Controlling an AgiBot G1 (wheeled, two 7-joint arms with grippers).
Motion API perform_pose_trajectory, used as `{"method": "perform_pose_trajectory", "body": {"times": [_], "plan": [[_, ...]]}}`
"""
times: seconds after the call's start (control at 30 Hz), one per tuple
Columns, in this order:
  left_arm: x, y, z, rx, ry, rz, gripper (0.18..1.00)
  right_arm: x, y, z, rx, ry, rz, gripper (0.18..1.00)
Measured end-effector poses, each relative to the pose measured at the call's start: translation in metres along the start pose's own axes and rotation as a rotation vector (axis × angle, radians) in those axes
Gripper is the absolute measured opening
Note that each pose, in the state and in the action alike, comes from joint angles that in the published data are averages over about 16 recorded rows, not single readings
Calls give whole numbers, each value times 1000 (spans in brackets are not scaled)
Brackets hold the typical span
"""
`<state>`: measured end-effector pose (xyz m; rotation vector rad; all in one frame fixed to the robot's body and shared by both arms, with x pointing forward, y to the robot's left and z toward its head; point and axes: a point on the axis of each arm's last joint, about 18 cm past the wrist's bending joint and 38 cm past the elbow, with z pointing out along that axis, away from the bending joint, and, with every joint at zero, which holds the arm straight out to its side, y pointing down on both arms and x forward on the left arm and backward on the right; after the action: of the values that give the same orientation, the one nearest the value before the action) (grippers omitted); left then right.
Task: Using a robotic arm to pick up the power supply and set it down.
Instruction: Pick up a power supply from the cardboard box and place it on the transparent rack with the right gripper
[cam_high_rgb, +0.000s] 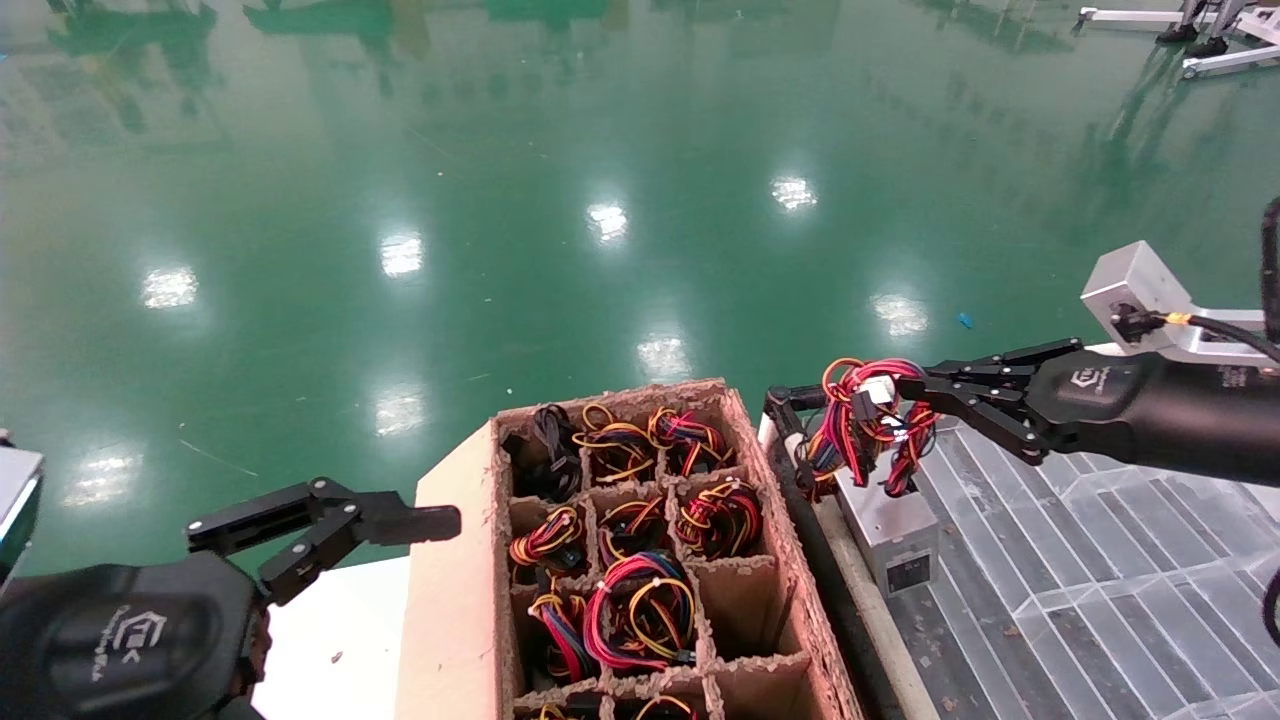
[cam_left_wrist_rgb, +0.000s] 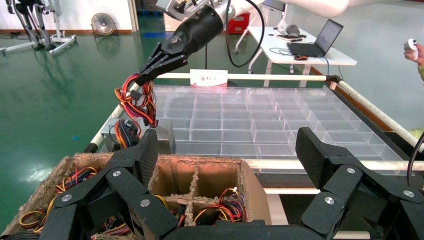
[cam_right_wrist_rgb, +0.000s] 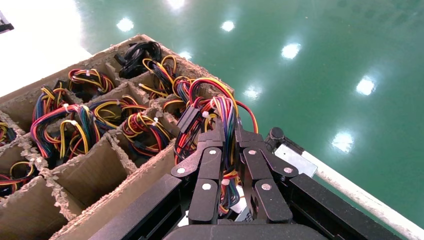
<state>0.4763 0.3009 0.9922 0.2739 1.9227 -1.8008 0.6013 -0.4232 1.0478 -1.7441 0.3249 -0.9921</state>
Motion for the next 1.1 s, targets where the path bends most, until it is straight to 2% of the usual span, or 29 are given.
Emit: {"method": "perform_pose_trajectory", "body": {"times": [0.6, 1.1], "plan": [[0, 0, 0, 0, 0, 0, 1001, 10, 41, 1, -22, 32, 61, 205], [0, 0, 0, 0, 0, 0, 1001, 14, 55, -9, -36, 48, 80, 205]]}}
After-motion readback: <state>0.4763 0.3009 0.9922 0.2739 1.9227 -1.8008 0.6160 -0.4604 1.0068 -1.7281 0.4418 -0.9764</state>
